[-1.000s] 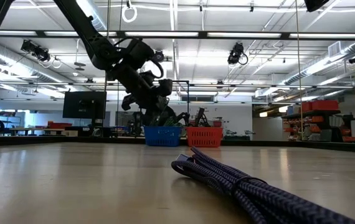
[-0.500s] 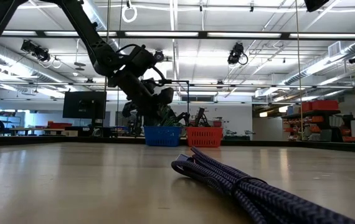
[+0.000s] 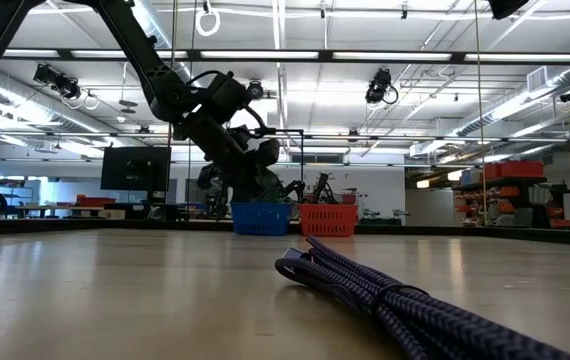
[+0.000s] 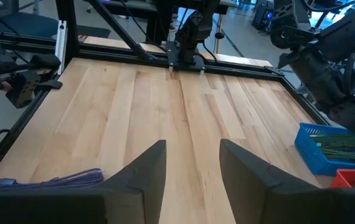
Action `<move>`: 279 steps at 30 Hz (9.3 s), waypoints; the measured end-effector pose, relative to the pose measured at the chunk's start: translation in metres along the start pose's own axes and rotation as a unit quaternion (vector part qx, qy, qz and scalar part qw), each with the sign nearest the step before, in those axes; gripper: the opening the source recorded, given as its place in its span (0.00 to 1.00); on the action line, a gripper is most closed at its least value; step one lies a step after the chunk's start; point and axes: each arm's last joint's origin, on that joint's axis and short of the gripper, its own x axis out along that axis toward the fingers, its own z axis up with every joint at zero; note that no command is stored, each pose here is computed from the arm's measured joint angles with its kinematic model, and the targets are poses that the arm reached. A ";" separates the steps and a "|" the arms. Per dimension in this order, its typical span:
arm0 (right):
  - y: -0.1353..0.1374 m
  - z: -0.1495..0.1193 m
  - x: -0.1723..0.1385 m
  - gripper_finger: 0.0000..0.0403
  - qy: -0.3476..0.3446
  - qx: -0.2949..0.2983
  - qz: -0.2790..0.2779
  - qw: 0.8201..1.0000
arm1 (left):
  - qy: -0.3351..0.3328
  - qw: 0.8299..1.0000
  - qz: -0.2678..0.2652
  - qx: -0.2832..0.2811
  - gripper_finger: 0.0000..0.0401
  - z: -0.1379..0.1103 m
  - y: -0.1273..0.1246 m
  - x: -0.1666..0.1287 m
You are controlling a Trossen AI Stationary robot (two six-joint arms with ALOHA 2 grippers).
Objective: Pick & Place USB Port
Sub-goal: Put the green charger cable into the blue bin, then put the purple charger cable into the blue bin
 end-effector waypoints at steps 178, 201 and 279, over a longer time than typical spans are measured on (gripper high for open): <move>0.001 -0.003 0.001 0.37 0.020 0.001 0.042 0.999 | 0.193 0.398 -0.493 0.749 0.06 -0.244 -0.287 -0.224; 0.001 -0.005 0.001 0.37 0.028 -0.007 0.041 0.999 | 0.244 0.637 -0.239 0.691 0.00 -0.165 -0.269 -0.242; -0.003 -0.020 0.000 0.37 0.094 0.019 0.023 0.995 | 0.075 0.994 -0.074 0.036 0.00 0.053 -0.007 -0.068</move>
